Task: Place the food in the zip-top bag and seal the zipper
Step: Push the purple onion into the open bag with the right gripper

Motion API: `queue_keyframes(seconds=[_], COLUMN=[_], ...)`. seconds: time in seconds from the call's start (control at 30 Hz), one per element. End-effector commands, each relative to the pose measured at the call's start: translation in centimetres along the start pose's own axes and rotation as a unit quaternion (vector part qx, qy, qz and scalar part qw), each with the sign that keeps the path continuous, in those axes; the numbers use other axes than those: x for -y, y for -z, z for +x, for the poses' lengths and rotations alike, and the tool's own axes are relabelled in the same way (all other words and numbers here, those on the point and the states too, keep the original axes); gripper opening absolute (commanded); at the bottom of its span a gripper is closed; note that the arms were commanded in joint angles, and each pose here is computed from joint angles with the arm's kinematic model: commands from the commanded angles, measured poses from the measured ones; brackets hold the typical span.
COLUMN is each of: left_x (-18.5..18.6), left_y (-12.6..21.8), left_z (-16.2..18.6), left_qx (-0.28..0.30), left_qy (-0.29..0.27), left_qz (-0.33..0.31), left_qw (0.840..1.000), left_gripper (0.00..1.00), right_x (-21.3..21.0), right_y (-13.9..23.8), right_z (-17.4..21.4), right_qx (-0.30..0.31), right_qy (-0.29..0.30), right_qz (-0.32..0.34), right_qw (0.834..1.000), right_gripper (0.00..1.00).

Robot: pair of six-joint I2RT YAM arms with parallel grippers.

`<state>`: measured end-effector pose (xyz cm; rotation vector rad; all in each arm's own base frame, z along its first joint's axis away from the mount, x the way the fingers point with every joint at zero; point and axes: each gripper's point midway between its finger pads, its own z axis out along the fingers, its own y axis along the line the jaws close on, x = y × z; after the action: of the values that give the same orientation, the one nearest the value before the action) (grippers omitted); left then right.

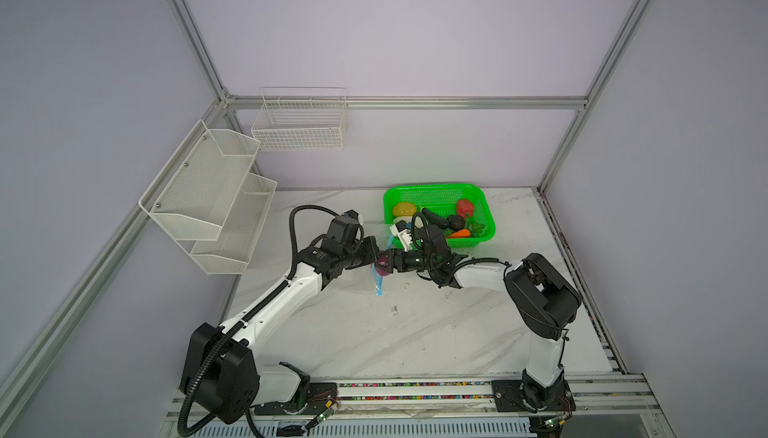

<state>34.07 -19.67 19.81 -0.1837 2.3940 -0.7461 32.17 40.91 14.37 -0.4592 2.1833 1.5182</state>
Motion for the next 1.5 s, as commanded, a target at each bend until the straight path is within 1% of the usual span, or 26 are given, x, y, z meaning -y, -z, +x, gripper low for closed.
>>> queue_keyframes(seconds=[0.0, 0.1, 0.17, 0.23, 0.37, 0.6, 0.7, 0.9, 1.07, 1.3, 1.47], left_x=[-0.2, 0.0, 0.2, 0.3, 0.8, 0.9, 0.9, 0.7, 0.5, -0.3, -0.6], left_y=[0.6, 0.8, 0.9, 0.9, 1.1, 1.6, 1.4, 0.8, 0.8, 0.8, 0.3], left_z=[0.2, 0.0, 0.0, 0.1, 0.2, 0.6, 0.9, 1.3, 1.5, 1.9, 2.0], left_qx=[0.01, 0.012, 0.011, 0.009, 0.005, 0.006, 0.001, -0.007, -0.008, -0.006, -0.008], left_qy=[-0.002, 0.002, 0.005, 0.007, 0.012, 0.023, 0.025, 0.027, 0.026, 0.024, 0.023], left_qz=[0.005, 0.009, 0.013, 0.016, 0.027, 0.034, 0.035, 0.034, 0.033, 0.022, 0.017], left_qw=[1.0, 1.0, 1.0, 1.0, 1.0, 0.999, 0.999, 0.999, 0.999, 0.999, 1.0], left_gripper=[0.0, 0.0, 0.0, 0.0, 0.0, 0.0, 0.0, 0.0, 0.0, 0.0, 0.0], right_x=[-0.8, -1.4, -0.9, -0.3, 0.6, 2.3, 2.5, 1.3, 0.4, -0.2, 0.2], right_y=[0.6, 1.1, 1.2, 0.8, 0.0, -0.8, -1.2, -1.0, -0.8, 1.0, 1.7], right_z=[-0.7, -1.4, -1.9, -2.2, -2.3, -1.8, -1.5, -0.8, -0.8, -3.3, -3.0], right_qx=[0.006, 0.022, 0.036, 0.04, 0.042, 0.028, 0.017, -0.007, -0.025, -0.005, -0.004], right_qy=[-0.016, -0.032, -0.059, -0.089, -0.115, -0.149, -0.153, -0.147, -0.164, -0.165, -0.171], right_qz=[-0.017, -0.03, -0.023, -0.016, -0.003, 0.03, 0.033, 0.01, -0.018, -0.033, -0.029], right_qw=[1.0, 0.999, 0.997, 0.995, 0.992, 0.988, 0.988, 0.989, 0.986, 0.986, 0.985], right_gripper=[0.18, 0.15, 0.09, 0.08, 0.08, 0.09, 0.09, 0.1, 0.11, 0.1, 0.1])
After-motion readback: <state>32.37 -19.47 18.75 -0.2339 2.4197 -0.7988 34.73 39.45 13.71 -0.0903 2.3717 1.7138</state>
